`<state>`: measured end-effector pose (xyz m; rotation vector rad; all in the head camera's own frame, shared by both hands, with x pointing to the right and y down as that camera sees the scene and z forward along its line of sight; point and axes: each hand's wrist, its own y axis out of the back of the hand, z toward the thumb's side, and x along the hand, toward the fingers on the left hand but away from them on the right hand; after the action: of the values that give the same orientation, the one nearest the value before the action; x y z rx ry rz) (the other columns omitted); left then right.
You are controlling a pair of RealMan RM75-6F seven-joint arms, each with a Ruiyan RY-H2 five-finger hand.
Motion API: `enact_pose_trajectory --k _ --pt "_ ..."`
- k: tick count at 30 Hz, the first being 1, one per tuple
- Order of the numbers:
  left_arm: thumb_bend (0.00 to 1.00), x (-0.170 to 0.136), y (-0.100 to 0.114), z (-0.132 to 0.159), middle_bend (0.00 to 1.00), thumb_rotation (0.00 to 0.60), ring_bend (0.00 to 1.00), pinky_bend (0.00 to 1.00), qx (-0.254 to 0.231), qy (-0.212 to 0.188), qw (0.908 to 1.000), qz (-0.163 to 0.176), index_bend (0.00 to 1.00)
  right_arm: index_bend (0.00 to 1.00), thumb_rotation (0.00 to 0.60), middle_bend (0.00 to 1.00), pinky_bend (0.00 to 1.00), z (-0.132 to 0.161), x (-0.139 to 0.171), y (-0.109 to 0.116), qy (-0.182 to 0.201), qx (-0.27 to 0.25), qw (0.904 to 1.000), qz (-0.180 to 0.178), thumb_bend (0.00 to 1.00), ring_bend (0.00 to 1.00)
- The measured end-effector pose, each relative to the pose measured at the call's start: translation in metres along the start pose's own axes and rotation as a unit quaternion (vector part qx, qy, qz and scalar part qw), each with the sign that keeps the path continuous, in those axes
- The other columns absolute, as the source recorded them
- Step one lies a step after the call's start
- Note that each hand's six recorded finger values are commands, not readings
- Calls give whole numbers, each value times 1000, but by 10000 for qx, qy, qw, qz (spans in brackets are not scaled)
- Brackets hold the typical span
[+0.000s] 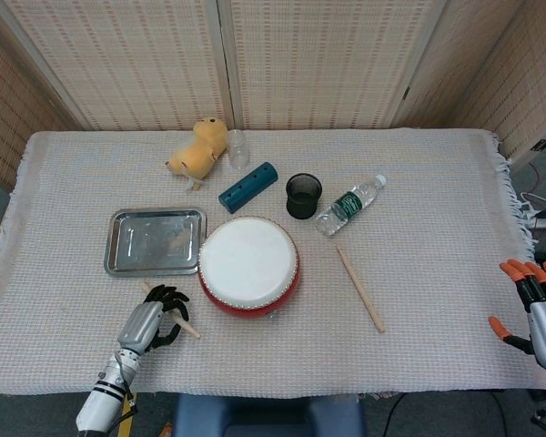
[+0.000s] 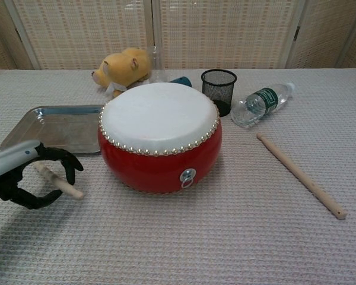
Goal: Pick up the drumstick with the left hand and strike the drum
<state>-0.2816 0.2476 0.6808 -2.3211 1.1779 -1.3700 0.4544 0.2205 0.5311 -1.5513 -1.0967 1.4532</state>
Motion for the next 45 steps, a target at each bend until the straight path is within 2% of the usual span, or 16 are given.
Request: enact_pose_trajectory --k 4,8,11,14,15,18,23,24,28,30,33,42,45 --pt "413 -6 22 -3 309 600 153 45 -1052 37 9944 134 574 147 600 123 20 1 -1 -1 16 -10 10000 37 227 0" --pt "413 -12 40 -8 324 600 168 60 -2167 66 9761 138 575 146 600 123 20 3 -1 -2 40 -11 10000 52 226 0" --pt "413 -16 52 -13 327 600 171 71 -3043 73 9525 88 576 147 600 123 20 4 -1 -2 46 -8 10000 62 226 0" --pt "413 -19 61 -18 332 600 175 77 -3859 58 9225 8 580 147 600 123 20 4 -1 -2 47 -2 10000 68 227 0" --pt "413 -20 64 -21 333 600 176 77 -4152 51 9097 -36 580 147 600 123 20 5 -1 -2 47 0 10000 70 226 0" --pt "413 -23 70 -27 337 600 178 77 -4775 39 8785 -170 580 147 600 123 20 6 -1 -2 49 7 10000 74 226 0" --pt "413 -25 76 -37 345 600 185 79 -5514 39 8332 -403 580 146 600 123 20 7 0 -1 54 18 10000 71 226 0" --pt "413 -26 78 -40 347 600 187 80 -5681 38 8217 -450 581 147 600 123 20 7 -1 -1 52 21 10000 73 226 0" --pt "414 -26 84 -48 350 600 190 82 -6131 49 7877 -605 582 147 600 123 20 8 0 -2 50 24 10000 79 226 0" --pt "414 -25 86 -52 350 600 191 83 -6244 64 7779 -701 582 147 600 123 20 8 0 -1 50 25 10000 75 227 0" --pt "413 -23 87 -61 351 600 192 83 -6330 146 7697 -820 582 147 600 123 20 8 -1 0 38 42 10000 24 226 0" --pt "413 -8 77 -87 375 600 253 161 -6479 460 7557 -841 582 147 600 123 20 8 -3 5 1 100 9999 -82 226 0" --pt "413 -6 77 -90 390 600 272 178 -6472 488 7568 -772 581 147 600 123 20 8 -4 4 -5 95 9999 -73 226 0"
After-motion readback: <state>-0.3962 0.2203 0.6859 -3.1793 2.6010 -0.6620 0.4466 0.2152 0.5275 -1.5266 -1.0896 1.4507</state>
